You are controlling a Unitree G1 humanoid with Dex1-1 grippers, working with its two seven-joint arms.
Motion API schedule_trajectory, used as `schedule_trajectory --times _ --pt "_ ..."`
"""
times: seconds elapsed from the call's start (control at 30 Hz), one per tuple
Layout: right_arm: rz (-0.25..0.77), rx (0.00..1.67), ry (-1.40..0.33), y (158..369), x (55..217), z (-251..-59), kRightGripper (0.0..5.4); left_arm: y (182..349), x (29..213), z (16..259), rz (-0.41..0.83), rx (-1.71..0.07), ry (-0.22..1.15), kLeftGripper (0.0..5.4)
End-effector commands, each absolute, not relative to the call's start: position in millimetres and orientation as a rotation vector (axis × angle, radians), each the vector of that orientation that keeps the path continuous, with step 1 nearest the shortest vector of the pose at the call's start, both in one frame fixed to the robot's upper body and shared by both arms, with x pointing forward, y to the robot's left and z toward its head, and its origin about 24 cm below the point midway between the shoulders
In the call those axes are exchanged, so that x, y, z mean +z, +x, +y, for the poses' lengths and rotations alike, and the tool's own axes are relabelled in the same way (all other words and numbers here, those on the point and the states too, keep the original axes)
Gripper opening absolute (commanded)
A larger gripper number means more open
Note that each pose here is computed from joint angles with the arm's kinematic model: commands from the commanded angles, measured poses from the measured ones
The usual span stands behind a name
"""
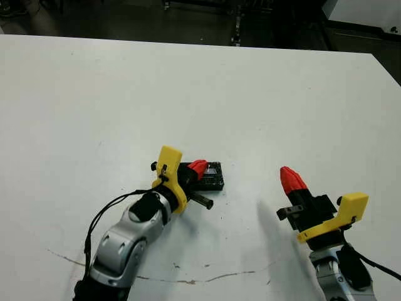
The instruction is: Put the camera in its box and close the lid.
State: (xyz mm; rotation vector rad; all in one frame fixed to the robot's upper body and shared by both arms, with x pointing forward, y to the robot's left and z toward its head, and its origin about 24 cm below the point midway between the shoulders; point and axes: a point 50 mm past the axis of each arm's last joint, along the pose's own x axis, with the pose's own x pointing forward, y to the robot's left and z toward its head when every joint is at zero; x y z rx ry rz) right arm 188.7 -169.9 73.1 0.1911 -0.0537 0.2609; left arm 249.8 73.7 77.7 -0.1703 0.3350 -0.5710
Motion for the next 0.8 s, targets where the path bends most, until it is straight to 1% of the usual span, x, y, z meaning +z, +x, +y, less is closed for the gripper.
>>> schedule_trajectory --times 0.03,0.13,0.23,0.37,0.47,0.6,0.73,0.8 --pt "-0.041 0.251 0.195 187.3 70.4 -172.1 0.0 243.4 58.9 81.8 0.476 -0.533 -0.167 0.01" --pt "-0.038 0.25 0.187 186.9 70.4 -172.0 0.0 240.5 67.6 85.5 0.45 -0.555 -0.187 0.01" --pt "-0.045 0.255 0.183 187.0 70.8 -172.2 0.0 237.0 83.3 91.6 0.416 -0.56 -0.199 0.01" --pt "-0.046 0.251 0.178 187.1 70.4 -172.6 0.0 234.1 108.1 105.6 0.326 -0.578 -0.226 0.01" --pt "-0.042 0.247 0.19 186.8 70.3 -172.2 0.0 232.2 126.4 119.7 0.231 -0.551 -0.24 0.01" --pt "-0.049 0.252 0.175 187.1 71.2 -173.2 0.0 230.4 148.8 141.9 0.059 -0.502 -0.23 0.01" --pt "-0.051 0.25 0.178 187.6 71.6 -174.6 0.0 227.9 163.1 158.9 -0.059 -0.456 -0.229 0.01" --pt "-0.06 0.253 0.176 188.4 72.7 -175.8 0.0 225.5 169.5 169.4 -0.133 -0.401 -0.196 0.01"
